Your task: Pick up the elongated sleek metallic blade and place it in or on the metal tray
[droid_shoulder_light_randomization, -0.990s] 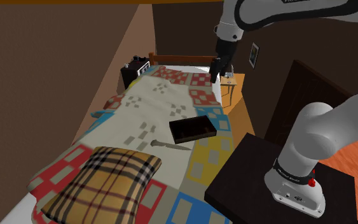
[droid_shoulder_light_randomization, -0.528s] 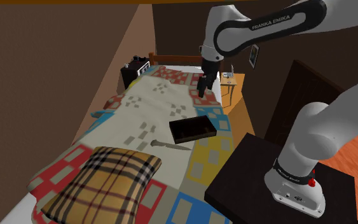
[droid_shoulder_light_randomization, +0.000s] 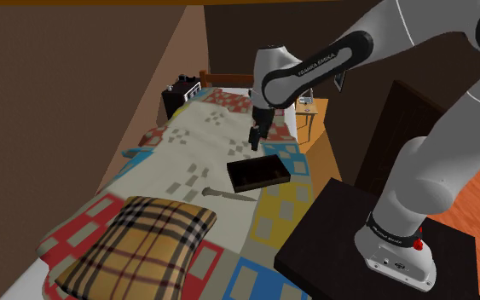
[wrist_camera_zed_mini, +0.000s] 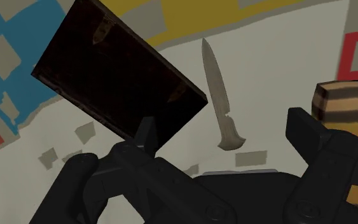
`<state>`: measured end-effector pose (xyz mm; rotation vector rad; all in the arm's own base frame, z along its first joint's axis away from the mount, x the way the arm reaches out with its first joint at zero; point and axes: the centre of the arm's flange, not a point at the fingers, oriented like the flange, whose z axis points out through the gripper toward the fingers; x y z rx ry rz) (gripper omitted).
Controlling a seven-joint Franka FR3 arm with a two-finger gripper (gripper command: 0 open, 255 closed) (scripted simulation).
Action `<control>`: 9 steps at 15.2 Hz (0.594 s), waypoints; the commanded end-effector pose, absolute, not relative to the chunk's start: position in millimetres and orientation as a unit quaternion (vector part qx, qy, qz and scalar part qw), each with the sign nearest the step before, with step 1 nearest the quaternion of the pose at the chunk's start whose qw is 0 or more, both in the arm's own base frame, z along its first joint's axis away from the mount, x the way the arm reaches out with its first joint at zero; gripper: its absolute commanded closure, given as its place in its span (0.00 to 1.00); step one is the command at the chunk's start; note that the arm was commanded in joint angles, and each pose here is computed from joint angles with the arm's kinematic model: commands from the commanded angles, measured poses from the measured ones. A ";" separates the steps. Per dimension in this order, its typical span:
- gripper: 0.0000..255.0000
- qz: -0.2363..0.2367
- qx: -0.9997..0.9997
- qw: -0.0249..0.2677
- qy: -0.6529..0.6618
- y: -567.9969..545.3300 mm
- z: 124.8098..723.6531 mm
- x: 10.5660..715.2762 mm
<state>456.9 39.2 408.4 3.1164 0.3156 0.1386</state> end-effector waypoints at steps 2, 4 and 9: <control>0.00 0.040 0.992 0.005 0.116 49.4 374.1 477.7; 0.00 0.036 0.991 0.007 0.126 55.1 351.2 490.6; 0.00 0.028 0.988 0.010 0.151 70.1 293.5 521.6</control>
